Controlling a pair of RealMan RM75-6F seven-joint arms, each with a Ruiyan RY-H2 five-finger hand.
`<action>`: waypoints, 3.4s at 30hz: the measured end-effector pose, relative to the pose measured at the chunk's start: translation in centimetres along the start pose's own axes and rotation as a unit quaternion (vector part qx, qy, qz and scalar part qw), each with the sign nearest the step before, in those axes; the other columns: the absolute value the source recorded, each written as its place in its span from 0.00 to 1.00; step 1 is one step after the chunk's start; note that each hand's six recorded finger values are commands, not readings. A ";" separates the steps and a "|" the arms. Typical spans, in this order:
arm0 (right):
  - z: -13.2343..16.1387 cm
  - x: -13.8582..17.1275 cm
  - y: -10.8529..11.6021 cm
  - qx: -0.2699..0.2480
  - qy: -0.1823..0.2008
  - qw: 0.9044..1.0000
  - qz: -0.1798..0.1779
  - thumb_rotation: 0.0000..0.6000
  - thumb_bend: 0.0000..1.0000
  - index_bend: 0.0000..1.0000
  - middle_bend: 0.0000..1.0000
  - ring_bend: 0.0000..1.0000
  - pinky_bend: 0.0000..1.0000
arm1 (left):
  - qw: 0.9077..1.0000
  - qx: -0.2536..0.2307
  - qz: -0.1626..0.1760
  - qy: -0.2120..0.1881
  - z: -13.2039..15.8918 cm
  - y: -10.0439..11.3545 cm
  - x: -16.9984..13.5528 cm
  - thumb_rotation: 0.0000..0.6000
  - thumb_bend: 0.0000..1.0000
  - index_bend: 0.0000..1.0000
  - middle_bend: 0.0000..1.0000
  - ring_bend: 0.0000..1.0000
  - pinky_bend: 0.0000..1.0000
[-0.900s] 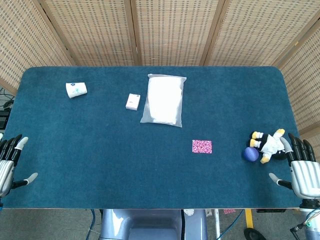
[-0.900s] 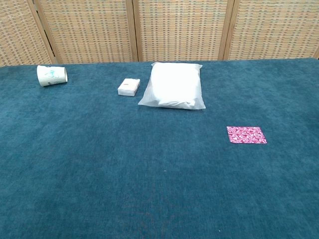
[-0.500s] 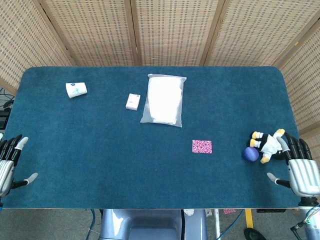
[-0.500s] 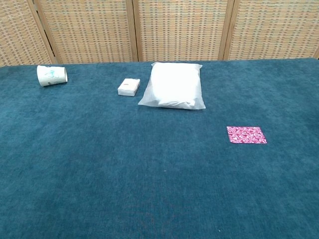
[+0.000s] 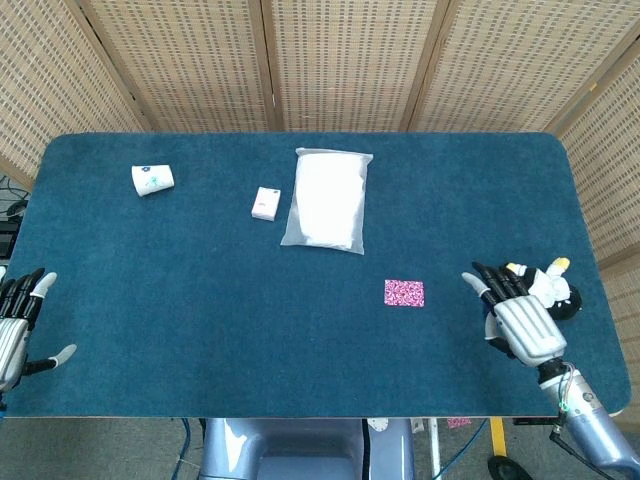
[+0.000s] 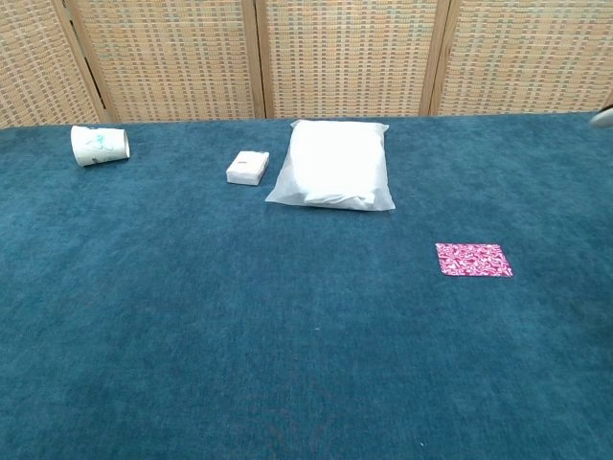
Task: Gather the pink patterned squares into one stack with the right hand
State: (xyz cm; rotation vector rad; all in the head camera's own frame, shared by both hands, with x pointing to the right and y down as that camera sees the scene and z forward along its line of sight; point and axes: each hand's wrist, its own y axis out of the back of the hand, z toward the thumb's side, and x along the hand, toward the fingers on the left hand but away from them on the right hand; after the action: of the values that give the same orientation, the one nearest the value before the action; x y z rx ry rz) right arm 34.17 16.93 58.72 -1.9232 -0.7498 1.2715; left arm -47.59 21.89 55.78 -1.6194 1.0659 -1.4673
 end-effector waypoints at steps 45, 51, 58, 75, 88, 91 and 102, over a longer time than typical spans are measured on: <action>2.6 -7.9 -11.6 0.043 -0.030 0.979 0.197 1.00 1.00 0.05 0.06 0.00 0.00 | 1.000 0.000 -0.005 0.004 -0.1 -0.1 0.0 1.00 0.00 0.00 0.00 0.00 0.00; 3.3 -6.7 -11.9 0.050 -0.009 0.976 0.210 1.00 1.00 0.05 0.07 0.00 0.00 | 1.000 0.000 -0.005 0.005 -0.1 -0.1 0.0 1.00 0.00 0.00 0.00 0.00 0.00; 4.9 -4.2 -12.5 0.069 0.032 0.970 0.231 1.00 1.00 0.05 0.07 0.00 0.00 | 1.000 0.001 -0.005 0.005 -0.1 -0.1 0.0 1.00 0.00 0.00 0.00 0.00 0.00; 7.5 -3.0 -9.6 0.075 0.084 0.979 0.168 1.00 1.00 0.05 0.07 0.00 0.00 | 1.000 0.001 -0.005 0.005 -0.1 -0.1 0.0 1.00 0.00 0.00 0.00 0.00 0.00; 7.3 -7.7 -10.4 0.061 0.041 0.985 0.159 1.00 1.00 0.05 0.07 0.00 0.00 | 1.000 -0.002 -0.006 0.006 -0.1 -0.1 0.1 1.00 0.00 0.00 0.00 0.00 0.00; 7.3 -8.1 -11.2 0.070 0.035 0.983 0.167 1.00 1.00 0.05 0.07 0.00 0.00 | 1.000 -0.003 -0.006 0.006 -0.1 -0.1 0.1 1.00 0.00 0.00 0.00 0.00 0.00; 5.4 -6.2 -12.7 0.114 0.017 0.969 0.218 1.00 1.00 0.05 0.07 0.00 0.00 | 1.000 -0.003 -0.007 0.006 -0.1 -0.1 0.1 1.00 0.00 0.00 0.00 0.00 0.00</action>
State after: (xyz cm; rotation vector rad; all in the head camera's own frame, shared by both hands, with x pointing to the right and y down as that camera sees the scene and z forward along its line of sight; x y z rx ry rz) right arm 25.83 20.87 70.78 -1.9724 -0.1474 1.5032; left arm -47.67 21.88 55.90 -1.6283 1.0682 -1.4860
